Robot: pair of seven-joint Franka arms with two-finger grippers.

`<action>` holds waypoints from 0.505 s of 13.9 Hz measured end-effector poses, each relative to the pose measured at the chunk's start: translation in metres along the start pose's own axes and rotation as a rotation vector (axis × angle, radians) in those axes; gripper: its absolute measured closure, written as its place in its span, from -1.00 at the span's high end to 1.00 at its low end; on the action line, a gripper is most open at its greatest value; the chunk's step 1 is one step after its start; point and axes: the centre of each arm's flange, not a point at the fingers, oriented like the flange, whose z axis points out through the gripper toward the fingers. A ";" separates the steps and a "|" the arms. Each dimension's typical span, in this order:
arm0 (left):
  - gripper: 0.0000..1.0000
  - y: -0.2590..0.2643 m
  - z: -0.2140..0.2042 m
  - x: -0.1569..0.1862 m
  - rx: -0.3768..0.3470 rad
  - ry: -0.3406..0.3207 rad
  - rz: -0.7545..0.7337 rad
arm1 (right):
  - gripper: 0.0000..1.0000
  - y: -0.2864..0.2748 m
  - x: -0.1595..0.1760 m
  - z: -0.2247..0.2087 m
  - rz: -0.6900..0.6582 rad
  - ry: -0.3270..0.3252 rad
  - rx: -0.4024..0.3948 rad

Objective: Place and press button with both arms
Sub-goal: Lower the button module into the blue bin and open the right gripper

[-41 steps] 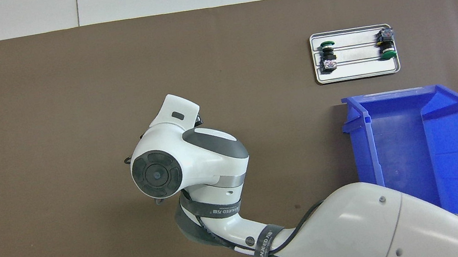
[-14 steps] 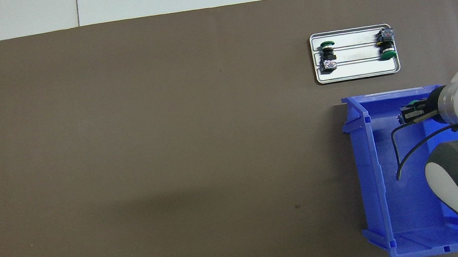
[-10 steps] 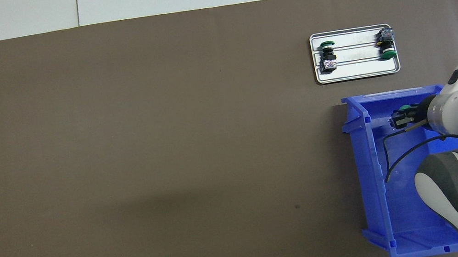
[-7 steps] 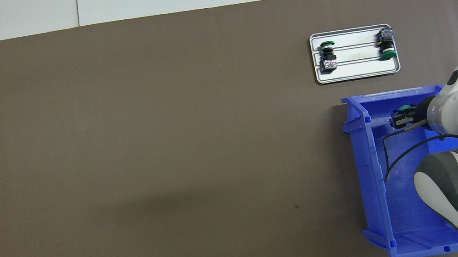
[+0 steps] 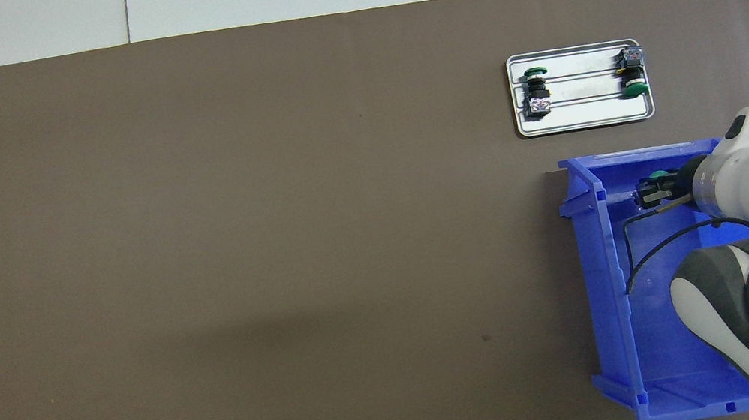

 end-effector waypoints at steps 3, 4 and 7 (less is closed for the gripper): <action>1.00 0.000 0.000 0.000 0.000 0.000 0.000 | -0.17 0.001 0.000 0.008 0.002 -0.006 -0.001; 1.00 0.000 0.000 0.000 0.000 0.000 0.000 | -0.17 0.001 -0.001 0.009 0.006 -0.008 -0.001; 1.00 0.000 0.000 0.000 0.000 0.000 0.000 | 0.16 0.002 -0.001 0.009 0.033 -0.009 -0.001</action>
